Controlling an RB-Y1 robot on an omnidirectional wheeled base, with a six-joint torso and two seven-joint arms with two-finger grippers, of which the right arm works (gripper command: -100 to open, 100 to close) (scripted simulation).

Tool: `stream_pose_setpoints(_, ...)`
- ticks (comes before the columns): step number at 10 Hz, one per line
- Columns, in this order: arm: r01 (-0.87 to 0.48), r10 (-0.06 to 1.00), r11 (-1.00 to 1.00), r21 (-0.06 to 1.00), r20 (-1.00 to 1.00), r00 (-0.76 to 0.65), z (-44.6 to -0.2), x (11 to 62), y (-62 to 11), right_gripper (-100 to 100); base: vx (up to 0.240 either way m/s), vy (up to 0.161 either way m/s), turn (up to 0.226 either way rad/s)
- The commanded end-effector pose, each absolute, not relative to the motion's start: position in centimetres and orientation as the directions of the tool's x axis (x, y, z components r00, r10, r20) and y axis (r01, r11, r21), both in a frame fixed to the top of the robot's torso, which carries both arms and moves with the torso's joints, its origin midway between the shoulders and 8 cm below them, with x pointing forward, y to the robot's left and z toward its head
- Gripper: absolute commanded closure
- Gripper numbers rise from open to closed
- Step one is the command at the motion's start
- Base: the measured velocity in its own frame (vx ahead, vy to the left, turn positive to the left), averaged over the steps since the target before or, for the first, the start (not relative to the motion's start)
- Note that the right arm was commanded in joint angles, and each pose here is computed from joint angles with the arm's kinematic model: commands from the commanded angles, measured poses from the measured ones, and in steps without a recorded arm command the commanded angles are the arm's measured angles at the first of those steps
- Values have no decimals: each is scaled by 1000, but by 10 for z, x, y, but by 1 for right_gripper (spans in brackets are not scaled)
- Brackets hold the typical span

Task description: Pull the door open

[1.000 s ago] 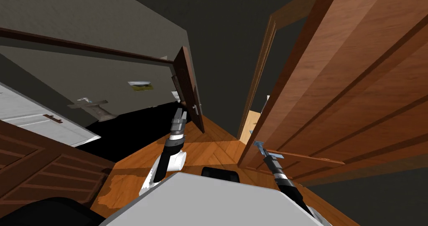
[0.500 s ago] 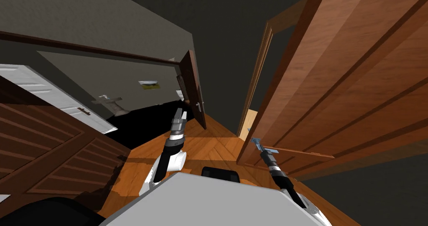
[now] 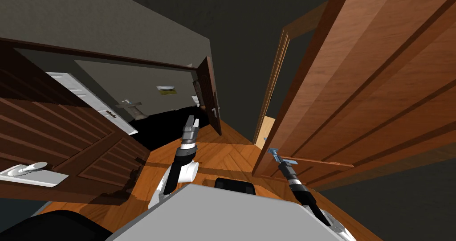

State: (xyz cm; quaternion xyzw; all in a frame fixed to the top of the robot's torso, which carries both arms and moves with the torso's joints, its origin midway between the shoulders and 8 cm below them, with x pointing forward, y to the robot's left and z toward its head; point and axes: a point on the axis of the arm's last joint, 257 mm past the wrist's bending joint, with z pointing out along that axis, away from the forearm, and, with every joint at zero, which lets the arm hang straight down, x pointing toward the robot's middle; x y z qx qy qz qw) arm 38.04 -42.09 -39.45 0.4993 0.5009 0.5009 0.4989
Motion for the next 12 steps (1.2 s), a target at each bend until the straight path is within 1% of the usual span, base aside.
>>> stream_pose_setpoints(1,-1,1000,1,1000,-1,-23,-395,367,-423,100,-189,-70,161)
stream_pose_setpoints(3,-1,999,1,1000,-1,-37,-394,359,-424,100,-167,-42,66)
stream_pose_setpoints(5,-1,999,1,1000,-1,-51,-394,351,-426,100,-103,-31,51)
stream_pose_setpoints(8,0,997,0,1000,0,-81,-393,335,-427,100,-125,-55,97)
stream_pose_setpoints(9,0,997,-2,1000,2,-81,-393,339,-423,100,-55,-17,22)
stream_pose_setpoints(12,2,996,-3,1000,3,-88,-394,330,-425,100,-171,-72,176)
